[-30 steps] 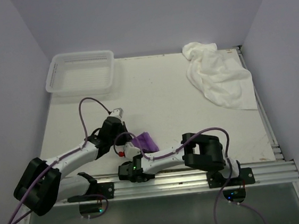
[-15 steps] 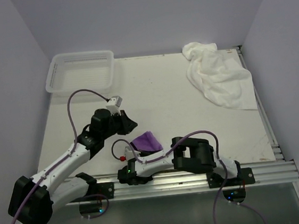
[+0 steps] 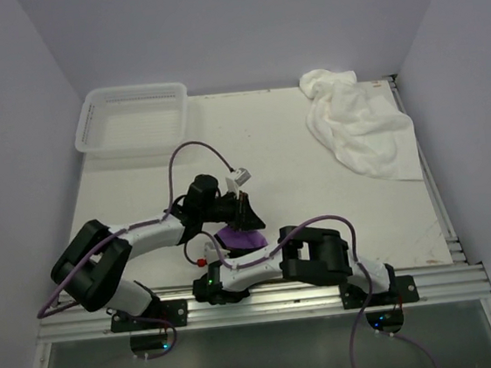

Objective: Roll the towels
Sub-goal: Roll the towel

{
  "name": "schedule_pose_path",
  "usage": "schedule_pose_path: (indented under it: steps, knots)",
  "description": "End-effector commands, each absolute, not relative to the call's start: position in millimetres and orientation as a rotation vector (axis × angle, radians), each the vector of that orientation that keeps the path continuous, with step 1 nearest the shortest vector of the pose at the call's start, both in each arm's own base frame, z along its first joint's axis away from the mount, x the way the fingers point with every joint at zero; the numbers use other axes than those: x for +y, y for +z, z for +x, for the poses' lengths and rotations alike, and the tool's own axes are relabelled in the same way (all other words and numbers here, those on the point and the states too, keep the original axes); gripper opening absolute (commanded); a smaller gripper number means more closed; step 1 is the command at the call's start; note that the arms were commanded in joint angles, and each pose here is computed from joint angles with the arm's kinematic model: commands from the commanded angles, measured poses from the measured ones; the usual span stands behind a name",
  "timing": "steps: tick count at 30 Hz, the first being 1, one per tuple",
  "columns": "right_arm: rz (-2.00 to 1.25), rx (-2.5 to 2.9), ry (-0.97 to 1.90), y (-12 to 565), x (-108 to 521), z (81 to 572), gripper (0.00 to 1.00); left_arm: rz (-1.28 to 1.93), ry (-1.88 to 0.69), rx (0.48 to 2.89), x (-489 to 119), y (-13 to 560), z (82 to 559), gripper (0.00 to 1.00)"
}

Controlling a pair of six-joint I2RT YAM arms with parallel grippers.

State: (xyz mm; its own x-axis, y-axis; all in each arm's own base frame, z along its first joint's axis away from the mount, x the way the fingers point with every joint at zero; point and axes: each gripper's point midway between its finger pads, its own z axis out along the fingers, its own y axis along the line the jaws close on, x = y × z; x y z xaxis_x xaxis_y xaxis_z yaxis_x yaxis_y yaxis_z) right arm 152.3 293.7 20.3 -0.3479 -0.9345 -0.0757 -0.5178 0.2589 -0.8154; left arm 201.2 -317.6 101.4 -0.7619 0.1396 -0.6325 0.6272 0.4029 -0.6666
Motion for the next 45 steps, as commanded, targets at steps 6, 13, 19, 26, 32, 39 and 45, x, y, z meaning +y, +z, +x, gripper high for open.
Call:
schedule_pose_path:
  steps: [6, 13, 19, 26, 32, 39, 45]
  knots:
    - [-1.363, 2.178, -0.872, -27, 290, 125, 0.0, 0.766, -1.338, 2.161, -326, 73, 202, 0.19]
    - [-1.344, 2.179, -0.868, -25, 289, 125, 0.0, 0.675, -1.13, 2.309, -313, 24, 221, 0.17]
    - [-1.29, 2.167, -0.833, -13, 288, 129, 0.04, 0.563, -0.902, 2.42, -288, -14, 233, 0.15]
    - [-1.087, 2.174, -0.652, 27, 298, 133, 0.28, 0.503, -0.849, 2.463, -277, -40, 231, 0.13]
    - [-0.881, 2.213, -0.343, 70, 307, 130, 0.41, 0.485, -0.807, 2.458, -272, -44, 234, 0.12]
    - [-0.702, 2.269, -0.041, 97, 297, 117, 0.46, 0.479, -0.784, 2.446, -270, -40, 237, 0.11]
    - [-0.501, 2.326, 0.365, 115, 288, 114, 0.44, 0.474, -0.784, 2.425, -269, -34, 238, 0.1]
